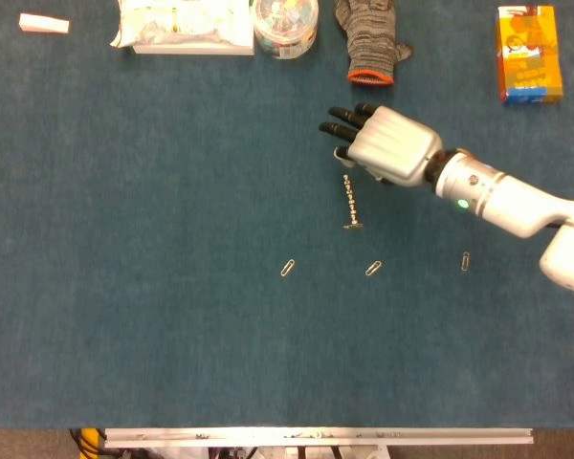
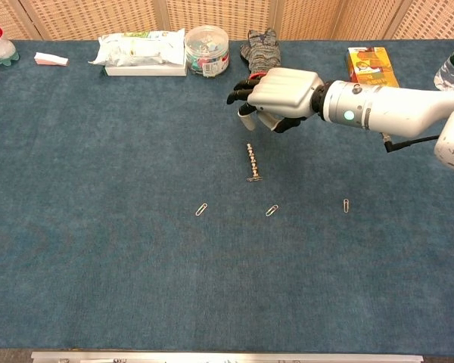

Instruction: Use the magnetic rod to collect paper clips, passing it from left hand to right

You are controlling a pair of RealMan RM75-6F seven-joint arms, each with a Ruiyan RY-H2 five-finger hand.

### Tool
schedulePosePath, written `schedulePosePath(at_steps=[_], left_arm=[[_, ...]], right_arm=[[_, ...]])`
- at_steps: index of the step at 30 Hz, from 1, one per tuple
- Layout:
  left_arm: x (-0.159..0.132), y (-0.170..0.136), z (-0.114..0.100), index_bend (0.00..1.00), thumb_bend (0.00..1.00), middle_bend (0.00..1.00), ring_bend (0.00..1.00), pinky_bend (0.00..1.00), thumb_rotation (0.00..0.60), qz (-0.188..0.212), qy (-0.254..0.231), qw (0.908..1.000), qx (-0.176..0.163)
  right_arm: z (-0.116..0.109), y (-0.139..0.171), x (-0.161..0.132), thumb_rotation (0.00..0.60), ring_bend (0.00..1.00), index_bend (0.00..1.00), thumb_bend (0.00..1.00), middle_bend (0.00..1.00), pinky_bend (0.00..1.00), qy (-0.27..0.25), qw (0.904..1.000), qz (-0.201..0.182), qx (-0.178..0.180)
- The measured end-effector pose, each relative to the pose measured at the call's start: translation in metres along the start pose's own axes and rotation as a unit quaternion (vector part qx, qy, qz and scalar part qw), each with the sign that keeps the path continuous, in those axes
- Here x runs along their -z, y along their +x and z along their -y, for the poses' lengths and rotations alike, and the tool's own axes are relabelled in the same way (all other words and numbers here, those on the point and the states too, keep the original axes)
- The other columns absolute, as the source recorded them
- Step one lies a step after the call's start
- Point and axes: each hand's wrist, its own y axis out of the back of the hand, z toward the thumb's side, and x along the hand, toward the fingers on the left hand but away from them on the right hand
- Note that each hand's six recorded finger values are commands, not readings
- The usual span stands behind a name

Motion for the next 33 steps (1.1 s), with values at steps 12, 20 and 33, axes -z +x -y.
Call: schedulePosePath(at_steps=[12, 20, 33], left_arm=[[0.001, -0.001, -0.001, 0.58, 0.09, 0.12, 0.0, 0.13, 0.6, -0.003, 0.003, 1.0, 0.001], [0.001, -0.001, -0.002, 0.58, 0.09, 0.13, 0.0, 0.14, 0.6, -0.004, 0.001, 1.0, 0.002], [0.003, -0.001, -0.005, 0.59, 0.09, 0.13, 0.0, 0.15, 0.6, -0.003, -0.007, 1.0, -0.001]], right_arm=[[0.01, -0.011, -0.012, 0.6, 0.02, 0.41, 1.0, 0.1, 0.17, -0.001, 0.9998, -0.009, -0.016], [0.016, -0.017, -0.02, 0.6, 0.02, 0.41, 1.0, 0.1, 0.17, 0.003, 0.9995, -0.017, -0.025], [0.022, -0.024, -0.024, 0.6, 0.02, 0.41, 1.0, 0.1, 0.17, 0.009, 0.9991, -0.019, -0.036]])
